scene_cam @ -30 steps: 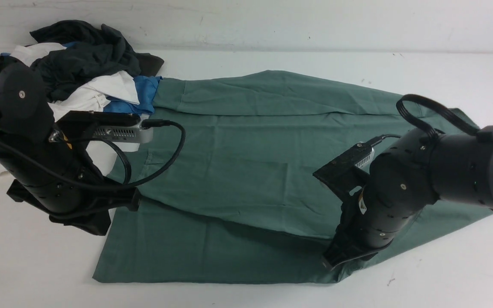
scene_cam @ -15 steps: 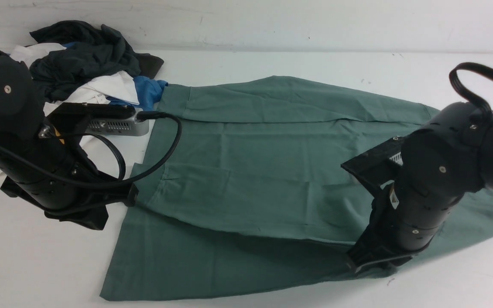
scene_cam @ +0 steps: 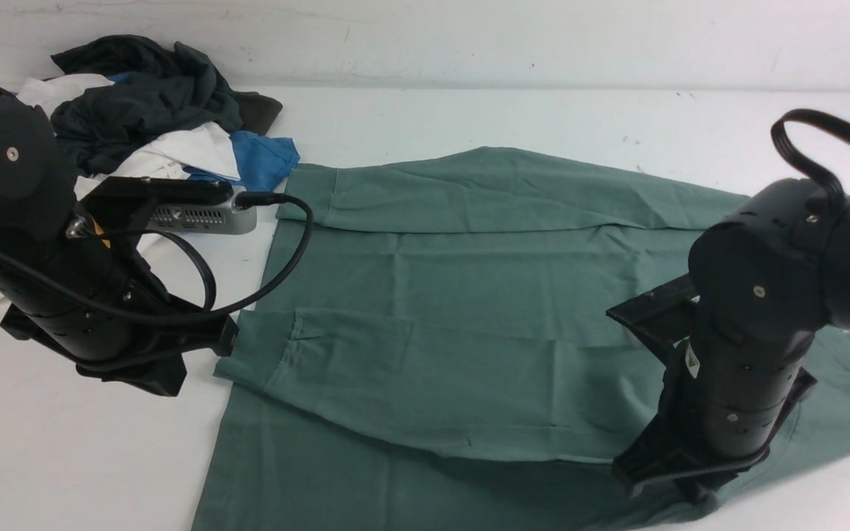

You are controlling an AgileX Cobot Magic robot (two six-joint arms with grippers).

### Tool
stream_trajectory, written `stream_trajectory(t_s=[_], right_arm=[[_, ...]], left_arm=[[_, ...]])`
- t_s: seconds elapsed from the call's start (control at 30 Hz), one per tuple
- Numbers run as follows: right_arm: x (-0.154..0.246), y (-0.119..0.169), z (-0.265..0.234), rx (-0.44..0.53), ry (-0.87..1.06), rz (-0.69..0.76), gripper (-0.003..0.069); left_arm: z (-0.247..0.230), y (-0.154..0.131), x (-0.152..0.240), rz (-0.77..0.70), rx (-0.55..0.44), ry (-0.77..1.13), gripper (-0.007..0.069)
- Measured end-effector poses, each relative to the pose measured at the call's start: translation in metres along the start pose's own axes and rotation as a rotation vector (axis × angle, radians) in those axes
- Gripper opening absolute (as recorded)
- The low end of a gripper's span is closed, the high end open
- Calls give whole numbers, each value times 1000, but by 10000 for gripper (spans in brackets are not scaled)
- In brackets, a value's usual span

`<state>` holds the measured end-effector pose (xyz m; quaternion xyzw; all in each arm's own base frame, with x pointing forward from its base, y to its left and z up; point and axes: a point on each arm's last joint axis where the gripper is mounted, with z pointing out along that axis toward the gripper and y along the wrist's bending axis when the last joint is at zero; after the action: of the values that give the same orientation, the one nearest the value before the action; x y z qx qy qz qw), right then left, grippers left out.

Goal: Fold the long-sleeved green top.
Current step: Use the left arm to clamp the cuff farthest from it

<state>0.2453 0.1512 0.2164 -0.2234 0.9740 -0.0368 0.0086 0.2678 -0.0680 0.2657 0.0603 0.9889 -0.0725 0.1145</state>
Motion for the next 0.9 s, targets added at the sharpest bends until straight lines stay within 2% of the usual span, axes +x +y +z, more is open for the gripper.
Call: stream_trajectory(t_s=[0.17, 0.33, 0.37, 0.43, 0.53, 0.7, 0.77, 0.87, 0.9], right_arm=[[1, 2, 0, -22, 7, 20, 50], [13, 2, 14, -16, 69, 19, 214], [14, 2, 16, -14, 77, 18, 221], [23, 1, 24, -10, 115, 3, 300], [28, 1, 16, -21, 91, 0, 335], [29, -2, -25, -45, -64, 10, 316], [25, -3, -34, -54, -104, 19, 278], [9, -7, -35, -72, -132, 32, 175], [8, -8, -34, -71, -131, 32, 167]], left_arm=[[0, 0, 0, 4, 0, -1, -4], [0, 1, 0, 14, -10, -3, -4], [0, 1, 0, 15, -11, -3, -4], [0, 2, 0, 21, -20, -3, -4], [0, 2, 0, 22, -22, -3, -4], [0, 3, -1, 26, -28, -15, -4], [0, 3, -2, 26, -28, -27, -4], [0, 2, -3, 23, -23, -29, -4], [0, 2, -3, 23, -23, -30, -4]])
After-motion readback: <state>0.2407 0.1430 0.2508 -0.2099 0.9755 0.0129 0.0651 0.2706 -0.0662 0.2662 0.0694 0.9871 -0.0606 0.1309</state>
